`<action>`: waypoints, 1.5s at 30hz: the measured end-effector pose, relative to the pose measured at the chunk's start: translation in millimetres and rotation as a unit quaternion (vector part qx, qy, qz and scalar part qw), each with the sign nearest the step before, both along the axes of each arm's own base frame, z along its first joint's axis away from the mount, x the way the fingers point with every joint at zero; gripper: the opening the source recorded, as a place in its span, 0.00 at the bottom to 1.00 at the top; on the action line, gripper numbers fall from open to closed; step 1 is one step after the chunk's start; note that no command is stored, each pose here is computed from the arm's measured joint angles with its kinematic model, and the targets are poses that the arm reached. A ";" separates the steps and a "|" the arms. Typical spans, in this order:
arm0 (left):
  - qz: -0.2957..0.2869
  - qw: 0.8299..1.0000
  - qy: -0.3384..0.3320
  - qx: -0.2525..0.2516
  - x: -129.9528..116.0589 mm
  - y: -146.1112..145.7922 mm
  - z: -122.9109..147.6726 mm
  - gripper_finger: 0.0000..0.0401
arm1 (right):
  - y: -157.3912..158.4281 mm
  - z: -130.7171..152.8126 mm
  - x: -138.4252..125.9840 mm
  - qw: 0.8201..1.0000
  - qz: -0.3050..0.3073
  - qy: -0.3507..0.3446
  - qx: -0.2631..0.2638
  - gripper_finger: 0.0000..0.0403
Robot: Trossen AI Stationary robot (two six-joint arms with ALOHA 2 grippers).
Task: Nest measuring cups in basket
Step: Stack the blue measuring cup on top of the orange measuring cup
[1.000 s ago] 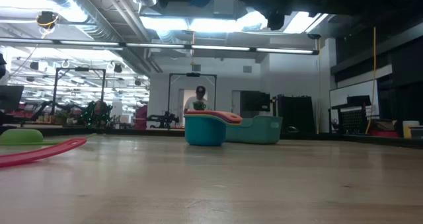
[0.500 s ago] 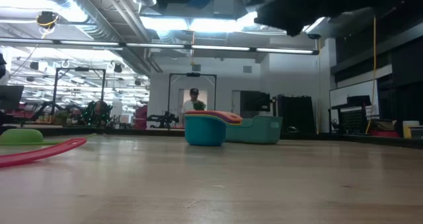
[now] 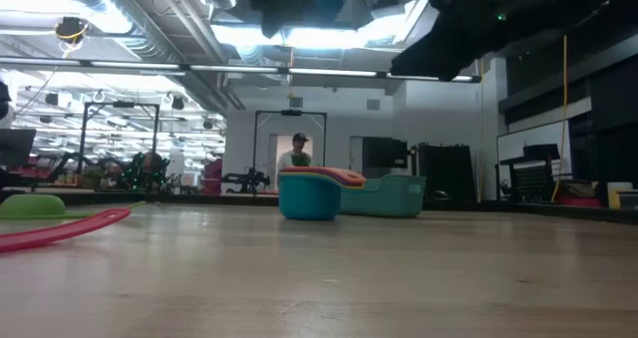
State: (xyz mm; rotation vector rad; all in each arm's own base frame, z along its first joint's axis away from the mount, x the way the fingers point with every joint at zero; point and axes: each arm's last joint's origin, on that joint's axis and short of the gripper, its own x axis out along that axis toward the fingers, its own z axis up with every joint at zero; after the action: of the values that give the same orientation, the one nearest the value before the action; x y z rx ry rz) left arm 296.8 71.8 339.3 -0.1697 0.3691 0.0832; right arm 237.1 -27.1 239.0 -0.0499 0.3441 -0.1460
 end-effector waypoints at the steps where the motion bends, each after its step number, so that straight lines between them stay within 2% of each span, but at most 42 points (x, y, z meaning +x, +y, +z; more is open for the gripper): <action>1: 0.001 1.000 0.014 -0.011 4.3 2.6 -5.8 0.08 | -1.2 -0.1 -0.2 1.000 -0.003 0.001 0.002 0.45; 6: 0.024 0.995 0.080 -0.063 22.0 14.9 -38.3 0.08 | -3.8 -0.7 -0.7 1.000 -0.009 0.003 0.002 0.45; 9: 0.044 0.984 0.142 -0.097 25.5 21.4 -60.9 0.07 | -3.6 -1.0 -0.8 1.000 -0.008 0.005 0.002 0.45; 14: 0.071 0.967 0.204 -0.137 32.4 32.3 -91.0 0.10 | -3.6 -2.4 -1.1 1.000 -0.008 0.012 0.002 0.45; 22: 0.043 0.947 0.255 -0.190 43.1 39.1 -127.9 0.09 | -3.4 -5.3 -2.3 1.000 -0.008 0.028 0.005 0.45; 28: 0.050 0.930 0.287 -0.223 44.3 38.9 -142.8 0.11 | -3.4 -5.1 -2.2 1.000 -0.008 0.027 0.005 0.45; 32: 0.057 0.924 0.303 -0.226 43.9 39.0 -148.7 0.12 | -3.4 -5.1 -2.2 1.000 -0.008 0.027 0.005 0.45; 41: 0.060 0.926 0.300 -0.221 44.2 39.3 -147.9 0.13 | -3.4 -5.1 -2.2 1.000 -0.008 0.027 0.005 0.45; 45: 0.059 0.926 0.300 -0.222 44.2 39.1 -147.8 0.16 | -3.4 -5.1 -2.2 1.000 -0.008 0.027 0.005 0.45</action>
State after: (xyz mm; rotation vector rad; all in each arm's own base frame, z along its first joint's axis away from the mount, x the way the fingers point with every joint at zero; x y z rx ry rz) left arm 341.1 110.8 191.4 -0.6237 0.9917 0.1701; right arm 234.8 -30.5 233.9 -0.0414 0.3995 -0.1585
